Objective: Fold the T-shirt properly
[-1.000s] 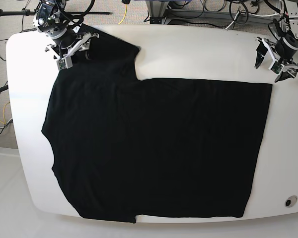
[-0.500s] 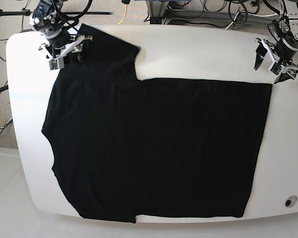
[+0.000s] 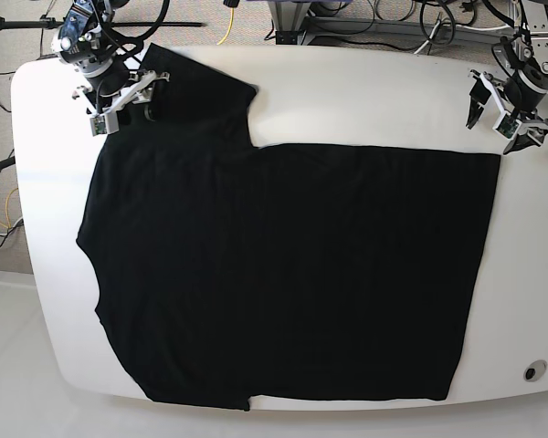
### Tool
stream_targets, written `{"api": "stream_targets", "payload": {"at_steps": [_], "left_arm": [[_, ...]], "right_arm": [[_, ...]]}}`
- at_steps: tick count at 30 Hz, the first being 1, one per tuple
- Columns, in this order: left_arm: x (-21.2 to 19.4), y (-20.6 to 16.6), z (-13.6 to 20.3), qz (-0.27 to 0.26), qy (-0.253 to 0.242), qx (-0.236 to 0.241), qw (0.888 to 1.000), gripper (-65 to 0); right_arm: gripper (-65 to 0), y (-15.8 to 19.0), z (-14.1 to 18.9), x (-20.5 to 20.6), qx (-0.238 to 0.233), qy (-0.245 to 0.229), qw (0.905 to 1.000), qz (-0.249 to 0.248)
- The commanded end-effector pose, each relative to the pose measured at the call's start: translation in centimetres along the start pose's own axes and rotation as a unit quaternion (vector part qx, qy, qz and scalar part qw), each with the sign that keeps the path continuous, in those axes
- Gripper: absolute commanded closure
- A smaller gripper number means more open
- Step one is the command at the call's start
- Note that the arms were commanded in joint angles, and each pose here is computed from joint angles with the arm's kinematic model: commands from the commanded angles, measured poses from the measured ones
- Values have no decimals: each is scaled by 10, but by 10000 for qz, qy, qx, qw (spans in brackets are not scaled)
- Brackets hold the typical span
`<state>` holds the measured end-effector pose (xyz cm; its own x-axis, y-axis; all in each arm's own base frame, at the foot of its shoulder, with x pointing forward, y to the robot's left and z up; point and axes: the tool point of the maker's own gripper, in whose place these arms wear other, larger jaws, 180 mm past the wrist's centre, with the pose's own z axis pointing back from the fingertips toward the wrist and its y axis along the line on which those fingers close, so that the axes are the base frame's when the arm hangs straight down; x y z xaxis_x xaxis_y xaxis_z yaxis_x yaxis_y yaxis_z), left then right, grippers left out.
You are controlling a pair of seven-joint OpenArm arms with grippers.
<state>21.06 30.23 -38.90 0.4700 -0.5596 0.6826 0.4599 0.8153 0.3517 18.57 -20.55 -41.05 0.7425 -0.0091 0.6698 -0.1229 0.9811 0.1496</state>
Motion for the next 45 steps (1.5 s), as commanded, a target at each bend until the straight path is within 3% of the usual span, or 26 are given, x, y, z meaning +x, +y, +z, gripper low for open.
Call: {"api": "stream_targets", "payload": {"at_steps": [1, 27, 45], "left_arm": [[13, 9, 3, -70, -220, 77, 9997, -468], [17, 10, 1, -58, -250, 120, 9996, -463], [28, 6, 0, 87, -474, 89, 9988, -461]], "right_arm": [[-347, 8, -1, 12, 154, -217, 9996, 57], [-346, 13, -6, -4, 288, 114, 9995, -98], [-343, 24, -9, -2, 463, 69, 9989, 31]]}}
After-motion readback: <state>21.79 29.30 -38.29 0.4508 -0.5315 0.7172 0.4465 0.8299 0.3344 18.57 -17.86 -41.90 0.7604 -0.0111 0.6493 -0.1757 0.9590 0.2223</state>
